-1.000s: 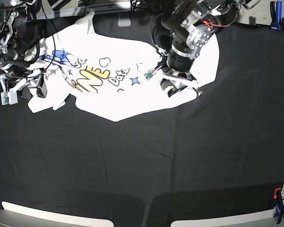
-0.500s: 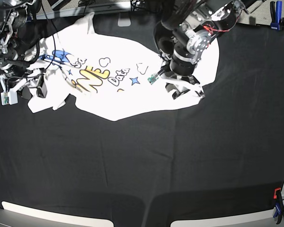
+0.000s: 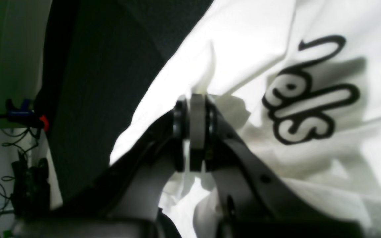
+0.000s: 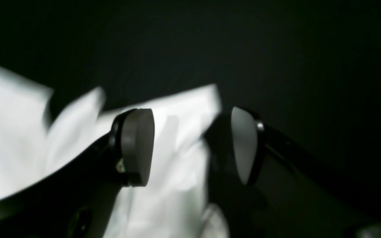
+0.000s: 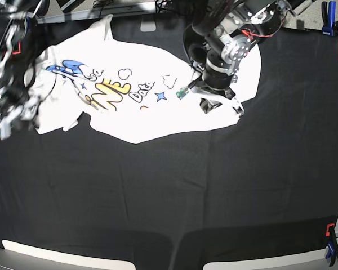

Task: Layout the t-shirt on the table in an organized manner, then fold the t-shirt properly
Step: 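Move the right gripper down onto the shirt hem and grasp it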

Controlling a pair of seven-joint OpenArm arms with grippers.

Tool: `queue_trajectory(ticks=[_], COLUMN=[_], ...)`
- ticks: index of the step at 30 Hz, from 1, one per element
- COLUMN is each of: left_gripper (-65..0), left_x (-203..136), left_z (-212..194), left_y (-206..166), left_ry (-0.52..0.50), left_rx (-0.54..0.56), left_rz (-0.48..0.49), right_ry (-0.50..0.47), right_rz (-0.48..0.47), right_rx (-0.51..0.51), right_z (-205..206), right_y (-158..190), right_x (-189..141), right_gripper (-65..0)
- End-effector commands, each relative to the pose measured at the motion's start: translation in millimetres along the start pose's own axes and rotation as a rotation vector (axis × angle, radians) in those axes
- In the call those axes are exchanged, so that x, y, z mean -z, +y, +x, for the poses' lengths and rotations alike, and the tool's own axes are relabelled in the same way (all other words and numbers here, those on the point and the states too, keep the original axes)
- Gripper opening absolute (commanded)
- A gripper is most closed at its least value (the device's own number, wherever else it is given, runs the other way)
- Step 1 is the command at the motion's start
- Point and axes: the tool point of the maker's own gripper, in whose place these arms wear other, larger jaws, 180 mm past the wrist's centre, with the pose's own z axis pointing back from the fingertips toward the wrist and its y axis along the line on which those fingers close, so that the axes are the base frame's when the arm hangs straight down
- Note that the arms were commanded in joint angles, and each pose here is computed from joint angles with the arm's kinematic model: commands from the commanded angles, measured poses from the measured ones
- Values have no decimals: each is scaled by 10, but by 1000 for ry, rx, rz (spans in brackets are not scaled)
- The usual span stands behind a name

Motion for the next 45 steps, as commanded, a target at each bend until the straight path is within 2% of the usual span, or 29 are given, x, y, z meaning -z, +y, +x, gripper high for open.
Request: queue_trajectory(ticks=[1,5,7,10,13,15,19,21,26,27,28,32,39,45], left_gripper=[-650,-650,-650,-650,-650,-650,-650,-650,-650,-650,-650,-650,-650,-650], left_x=[-1,-1,-1,-1,-1,-1,-1,-1,-1,-1,-1,-1,-2,-1], left_z=[89,89,88,89,89,90,88,90,88,89,87,87,86,88], left_y=[119,119,121,122,121,121,120,121,119,119,120,120,118,119], left_ry=[-28,-28,-28,-28,-28,-28,-28,-28,-27,-28,-28,-28,-27,-27], left_rx=[-16,-16,-16,-15,-15,-16,-16,-16,-16,-16,-16,-16,-16,-16], left_rz=[41,41,42,42,42,42,42,42,42,42,42,42,41,41], right_ry=[-62,-125,-109,-22,125,217,235,219,240,240,235,191,208,181], right_rz=[-26,-96,-120,-123,-114,-82,126,157,190,195,199,215,210,211], right_rx=[-8,62,97,148,211,227,231,297,348,353,358,392,380,285], right_z=[277,626,657,449,51,-223,-479,-540,-696,-699,-691,-584,-593,-261], right_y=[-96,-248,-316,-403,-498,-498,-175,-92,104,130,144,130,87,31], right_x=[-5,57,101,237,362,405,486,528,588,595,599,596,572,462], right_gripper=[-289,-290,-290,-290,-290,-290,-290,-290,-290,-650,-290,-290,-290,-290])
